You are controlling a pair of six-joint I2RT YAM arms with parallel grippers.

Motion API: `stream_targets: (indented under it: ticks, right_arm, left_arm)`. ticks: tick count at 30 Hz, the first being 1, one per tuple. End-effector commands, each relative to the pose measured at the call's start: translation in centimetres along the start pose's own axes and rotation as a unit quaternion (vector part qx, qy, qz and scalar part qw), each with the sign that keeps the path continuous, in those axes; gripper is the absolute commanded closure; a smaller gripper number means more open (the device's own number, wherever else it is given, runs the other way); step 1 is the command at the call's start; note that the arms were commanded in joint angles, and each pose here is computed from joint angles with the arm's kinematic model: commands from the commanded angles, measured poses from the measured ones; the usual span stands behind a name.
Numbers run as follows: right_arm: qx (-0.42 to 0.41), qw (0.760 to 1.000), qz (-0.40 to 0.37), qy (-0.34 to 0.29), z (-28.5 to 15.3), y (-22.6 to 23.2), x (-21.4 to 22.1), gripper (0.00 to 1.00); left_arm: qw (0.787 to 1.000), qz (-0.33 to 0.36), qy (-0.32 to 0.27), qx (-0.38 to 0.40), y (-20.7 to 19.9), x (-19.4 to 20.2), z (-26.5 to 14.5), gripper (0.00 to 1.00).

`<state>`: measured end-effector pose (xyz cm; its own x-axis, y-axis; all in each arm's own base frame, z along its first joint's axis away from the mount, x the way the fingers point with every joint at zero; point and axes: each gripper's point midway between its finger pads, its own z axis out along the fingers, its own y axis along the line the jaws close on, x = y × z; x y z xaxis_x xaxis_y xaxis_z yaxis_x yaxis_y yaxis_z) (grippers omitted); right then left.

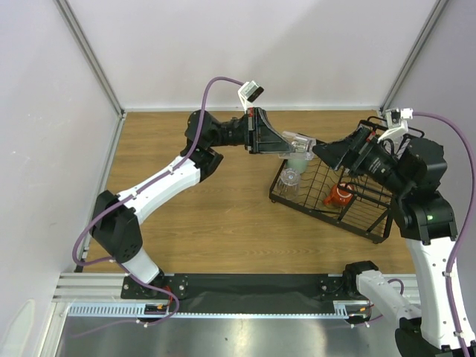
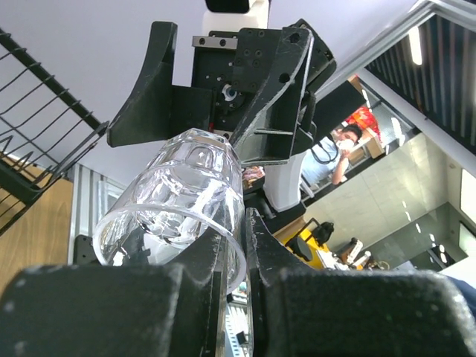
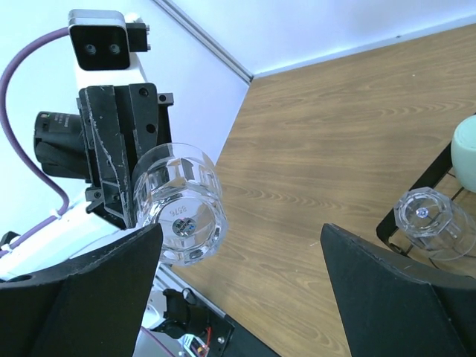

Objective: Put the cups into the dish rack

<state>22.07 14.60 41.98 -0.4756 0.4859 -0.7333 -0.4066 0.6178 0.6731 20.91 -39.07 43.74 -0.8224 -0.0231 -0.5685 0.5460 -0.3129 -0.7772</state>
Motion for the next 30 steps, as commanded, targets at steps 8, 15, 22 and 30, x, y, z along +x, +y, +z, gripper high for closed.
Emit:
stream_targets:
  ticks: [8, 15, 22, 30]
  right_arm:
    - [-0.059, 0.998, -0.028, -0.007, -1.2, 3.4, -0.7, 0.04]
    - [-0.082, 0.997, -0.01, 0.009, -0.7, 3.8, -0.3, 0.04]
    - [-0.08, 0.996, 0.01, 0.037, 0.9, 2.7, 0.6, 0.0]
    - [-0.078, 0.996, 0.017, 0.041, 1.2, 2.3, 0.9, 0.01]
  left_arm:
    - [0.997, -0.016, -0.069, -0.036, 1.8, -1.1, -2.1, 1.0]
    - [0.996, 0.011, -0.074, -0.052, 1.2, -1.7, -2.1, 1.0]
    - [0.998, -0.018, -0.065, -0.009, 0.6, -0.6, -1.3, 1.0]
    - [0.998, -0.027, -0.051, 0.03, -0.8, 0.0, -0.7, 1.0]
